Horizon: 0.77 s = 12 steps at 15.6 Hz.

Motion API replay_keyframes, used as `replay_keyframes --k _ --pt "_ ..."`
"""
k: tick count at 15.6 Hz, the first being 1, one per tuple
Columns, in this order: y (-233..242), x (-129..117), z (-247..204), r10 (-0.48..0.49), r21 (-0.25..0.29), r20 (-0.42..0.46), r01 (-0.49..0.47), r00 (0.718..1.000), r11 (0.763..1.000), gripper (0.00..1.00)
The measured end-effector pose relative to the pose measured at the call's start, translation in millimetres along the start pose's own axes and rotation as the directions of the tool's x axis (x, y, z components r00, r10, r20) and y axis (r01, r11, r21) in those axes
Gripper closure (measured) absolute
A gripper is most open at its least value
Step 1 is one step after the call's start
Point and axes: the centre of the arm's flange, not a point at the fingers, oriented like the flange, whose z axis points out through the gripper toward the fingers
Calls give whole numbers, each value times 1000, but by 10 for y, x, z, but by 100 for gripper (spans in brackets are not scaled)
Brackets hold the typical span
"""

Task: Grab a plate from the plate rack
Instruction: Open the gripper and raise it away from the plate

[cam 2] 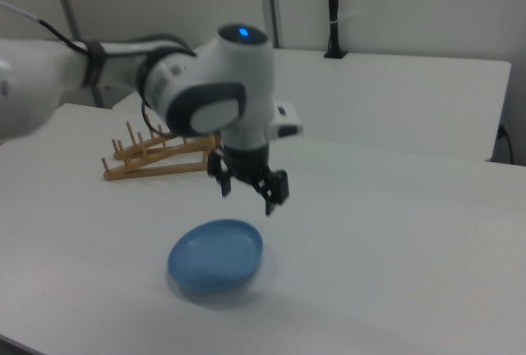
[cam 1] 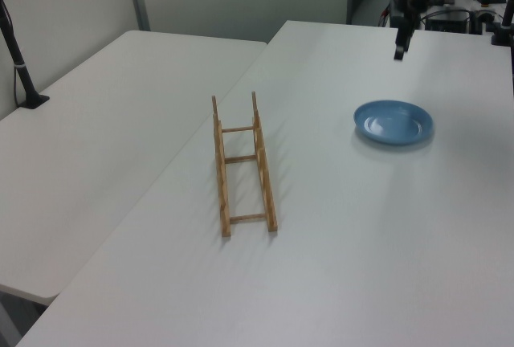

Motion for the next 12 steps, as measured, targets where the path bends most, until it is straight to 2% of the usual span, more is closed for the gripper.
replay_keyframes --k 2,5,8,12 --pt "-300 53 -369 140 -6 -58 -141 988 990 0" --pt "-633 93 -723 243 8 -101 -243 965 970 0" --pt "-789 72 -1101 240 -14 -103 -242 965 970 0" --pt "-1014 88 -1415 152 -112 -96 -163 984 980 0"
